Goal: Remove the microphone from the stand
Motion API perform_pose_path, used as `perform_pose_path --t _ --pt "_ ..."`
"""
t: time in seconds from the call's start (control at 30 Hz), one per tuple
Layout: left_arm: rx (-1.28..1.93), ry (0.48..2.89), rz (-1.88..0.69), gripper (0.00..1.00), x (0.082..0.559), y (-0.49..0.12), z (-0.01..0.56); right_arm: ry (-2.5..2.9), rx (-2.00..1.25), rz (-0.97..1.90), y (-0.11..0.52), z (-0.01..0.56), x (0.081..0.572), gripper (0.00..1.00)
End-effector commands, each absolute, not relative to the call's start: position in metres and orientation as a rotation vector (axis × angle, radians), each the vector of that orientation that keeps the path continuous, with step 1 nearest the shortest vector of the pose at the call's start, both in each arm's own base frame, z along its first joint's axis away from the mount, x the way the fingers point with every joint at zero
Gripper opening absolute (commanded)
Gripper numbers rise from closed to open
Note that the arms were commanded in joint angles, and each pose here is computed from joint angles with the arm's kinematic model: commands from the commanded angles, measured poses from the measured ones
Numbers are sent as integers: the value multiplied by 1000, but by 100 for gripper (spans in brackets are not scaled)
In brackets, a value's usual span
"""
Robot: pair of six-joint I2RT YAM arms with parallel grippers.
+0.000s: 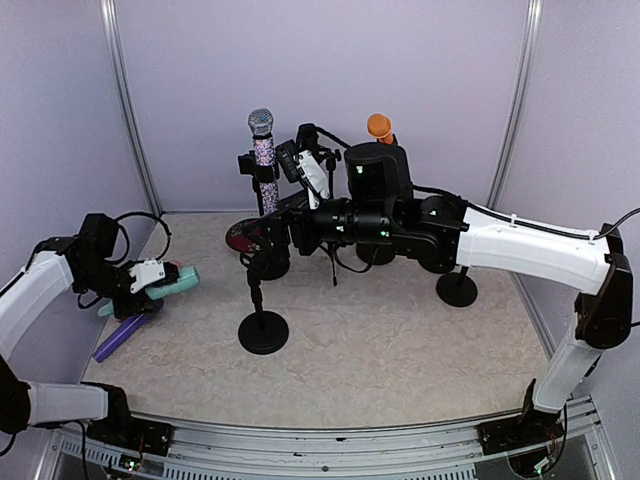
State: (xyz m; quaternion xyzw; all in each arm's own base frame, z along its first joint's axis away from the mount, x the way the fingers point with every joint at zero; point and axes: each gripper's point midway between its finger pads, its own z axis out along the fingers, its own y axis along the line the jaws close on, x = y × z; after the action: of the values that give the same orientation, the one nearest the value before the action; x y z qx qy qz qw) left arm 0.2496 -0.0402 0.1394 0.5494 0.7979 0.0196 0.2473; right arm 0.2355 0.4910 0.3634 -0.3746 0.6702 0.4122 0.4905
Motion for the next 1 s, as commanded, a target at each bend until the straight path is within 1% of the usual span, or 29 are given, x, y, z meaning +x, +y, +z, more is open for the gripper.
perform_pose_path --t 0.0,0.17,0.33,0.43,0.5,0.57,0.63,0.73,0.83,0.97 --pt "1446 2247 154 26 251 -13 93 1698 -868 814 490 338 263 99" --pt "1404 2272 259 27 248 3 55 1746 -886 744 509 307 279 95" --pt "1352 2318 345 27 247 19 30 1770 -908 727 519 276 283 95" --pt "1329 2348 344 30 245 23 23 1787 -920 716 523 262 286 92" --pt "1324 2346 330 37 245 21 24 1802 -931 706 526 251 286 88" --pt "1314 2335 320 53 247 19 28 1814 -925 663 525 241 290 86" --pt "1306 2321 300 64 249 16 34 1821 -934 644 525 234 289 86" --pt "1298 2308 216 75 248 5 47 1825 -936 625 523 229 288 88" --pt "1279 2275 116 81 250 -9 66 1805 -904 639 517 240 287 99" --pt "1252 2209 -51 84 253 -34 100 1763 -871 698 507 255 281 100"
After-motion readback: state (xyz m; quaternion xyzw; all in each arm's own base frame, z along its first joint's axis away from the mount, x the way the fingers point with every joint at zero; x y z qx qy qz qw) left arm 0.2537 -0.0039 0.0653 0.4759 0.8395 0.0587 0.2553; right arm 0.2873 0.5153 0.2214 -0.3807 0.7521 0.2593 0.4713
